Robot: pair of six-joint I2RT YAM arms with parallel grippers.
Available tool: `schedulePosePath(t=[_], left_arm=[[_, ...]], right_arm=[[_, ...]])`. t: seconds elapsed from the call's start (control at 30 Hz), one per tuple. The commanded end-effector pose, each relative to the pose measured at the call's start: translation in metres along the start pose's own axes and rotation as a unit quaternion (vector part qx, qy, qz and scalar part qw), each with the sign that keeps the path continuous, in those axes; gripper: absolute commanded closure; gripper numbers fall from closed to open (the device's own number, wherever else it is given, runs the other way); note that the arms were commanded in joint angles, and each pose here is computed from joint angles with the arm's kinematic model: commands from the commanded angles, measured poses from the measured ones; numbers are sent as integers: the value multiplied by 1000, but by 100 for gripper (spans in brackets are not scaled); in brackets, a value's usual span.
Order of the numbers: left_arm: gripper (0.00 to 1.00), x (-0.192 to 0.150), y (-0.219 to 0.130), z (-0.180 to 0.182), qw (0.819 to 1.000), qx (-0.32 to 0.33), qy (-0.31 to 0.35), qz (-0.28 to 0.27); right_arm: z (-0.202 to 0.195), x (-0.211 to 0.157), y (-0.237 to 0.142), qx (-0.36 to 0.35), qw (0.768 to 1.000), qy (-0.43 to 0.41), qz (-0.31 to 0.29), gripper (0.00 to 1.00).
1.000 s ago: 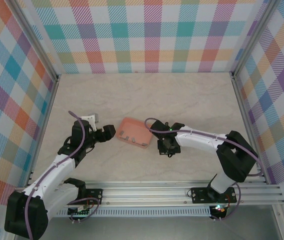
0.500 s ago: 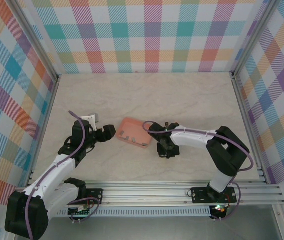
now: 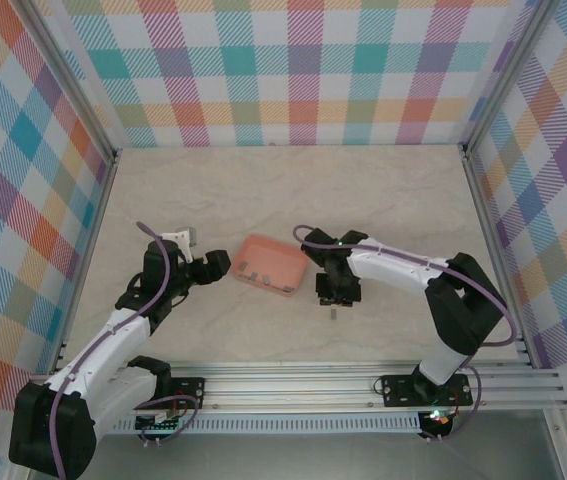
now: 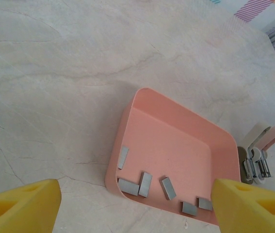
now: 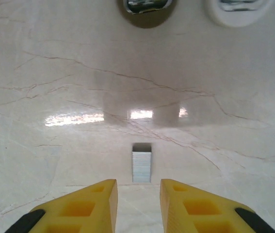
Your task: Load the staples into the stapler
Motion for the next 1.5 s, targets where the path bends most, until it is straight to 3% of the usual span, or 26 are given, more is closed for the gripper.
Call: schedulePosePath(t=[0.0,0.63,1.47], left_arm=[[19,5,-1,-4,1000,0,16,-7],[19,3,0,-2,1000,5,18,-4],[19,3,-1,-2,1000,8,19,-3]], right_arm=[[-3,-4,-7,5,999,24,28,71],[0,3,25,-12,998,7,59,72],[4,12,36,-15,999,-5,52,76]])
Point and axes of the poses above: each hand's point on the last joint's axis, 136 mm out from that joint toward the fingers, its own y axis out along the fingers, its own z axis along the line the jaws close on, x = y × z, the point moved 9 cm from there along -y, back along the fingers
